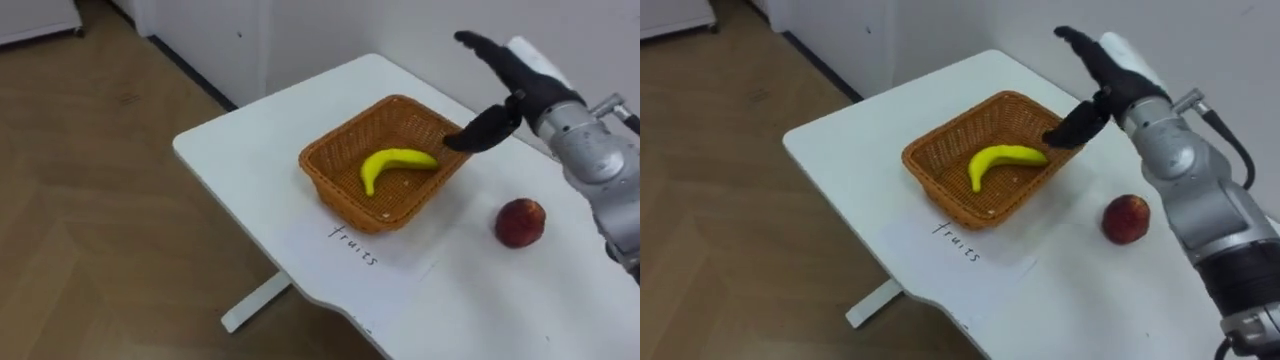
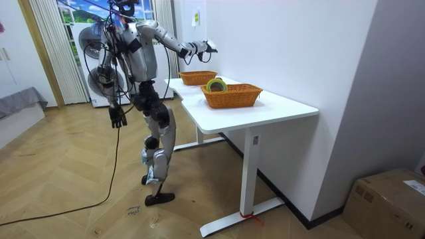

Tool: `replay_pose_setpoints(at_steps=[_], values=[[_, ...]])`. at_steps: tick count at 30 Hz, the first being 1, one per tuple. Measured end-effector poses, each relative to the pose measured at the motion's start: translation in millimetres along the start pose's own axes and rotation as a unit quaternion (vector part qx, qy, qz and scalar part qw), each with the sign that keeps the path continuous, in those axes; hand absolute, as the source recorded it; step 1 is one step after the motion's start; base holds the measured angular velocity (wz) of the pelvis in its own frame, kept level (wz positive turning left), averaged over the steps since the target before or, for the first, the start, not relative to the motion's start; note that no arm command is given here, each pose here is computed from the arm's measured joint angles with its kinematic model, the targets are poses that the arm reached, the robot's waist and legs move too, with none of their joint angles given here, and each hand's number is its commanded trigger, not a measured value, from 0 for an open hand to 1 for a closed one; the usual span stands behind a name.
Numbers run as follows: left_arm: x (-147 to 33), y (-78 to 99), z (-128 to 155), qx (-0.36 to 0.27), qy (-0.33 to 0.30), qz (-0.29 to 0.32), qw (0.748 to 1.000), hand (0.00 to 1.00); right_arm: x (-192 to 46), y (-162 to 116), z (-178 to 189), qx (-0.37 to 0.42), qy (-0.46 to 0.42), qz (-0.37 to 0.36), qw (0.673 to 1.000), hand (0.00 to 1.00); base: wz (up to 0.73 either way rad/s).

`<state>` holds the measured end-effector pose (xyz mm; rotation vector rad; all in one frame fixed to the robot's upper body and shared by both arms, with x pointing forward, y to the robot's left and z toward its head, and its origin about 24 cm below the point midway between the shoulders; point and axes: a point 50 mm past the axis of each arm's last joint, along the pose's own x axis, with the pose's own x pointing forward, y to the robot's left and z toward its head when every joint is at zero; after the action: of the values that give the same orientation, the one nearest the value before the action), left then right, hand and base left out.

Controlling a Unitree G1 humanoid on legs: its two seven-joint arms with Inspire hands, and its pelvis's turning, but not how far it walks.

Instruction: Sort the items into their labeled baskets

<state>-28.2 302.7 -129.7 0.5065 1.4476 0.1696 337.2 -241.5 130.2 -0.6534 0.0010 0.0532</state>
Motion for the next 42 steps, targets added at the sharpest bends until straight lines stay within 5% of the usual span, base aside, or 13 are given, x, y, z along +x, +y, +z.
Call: replay_pose_setpoints(at_steps=[17,30,42], values=[[1.8,-4.4,12,-0.002,-0.01,0.002,1.0,0.0,-2,-13,-3,0.052,0.003,-0.076,0.996,0.0,-0.05],[1.5,-7.7,11,-0.001,-0.008,-0.002,1.0,0.0,-8,-5,-33,0.165,0.059,-0.081,0.981,0.0,0.02],[-1.7,-20.7,-9,0.023,0.024,-0.027,0.999,0.0,-27,35,-71,0.204,0.13,-0.052,0.969,0.0,0.0]])
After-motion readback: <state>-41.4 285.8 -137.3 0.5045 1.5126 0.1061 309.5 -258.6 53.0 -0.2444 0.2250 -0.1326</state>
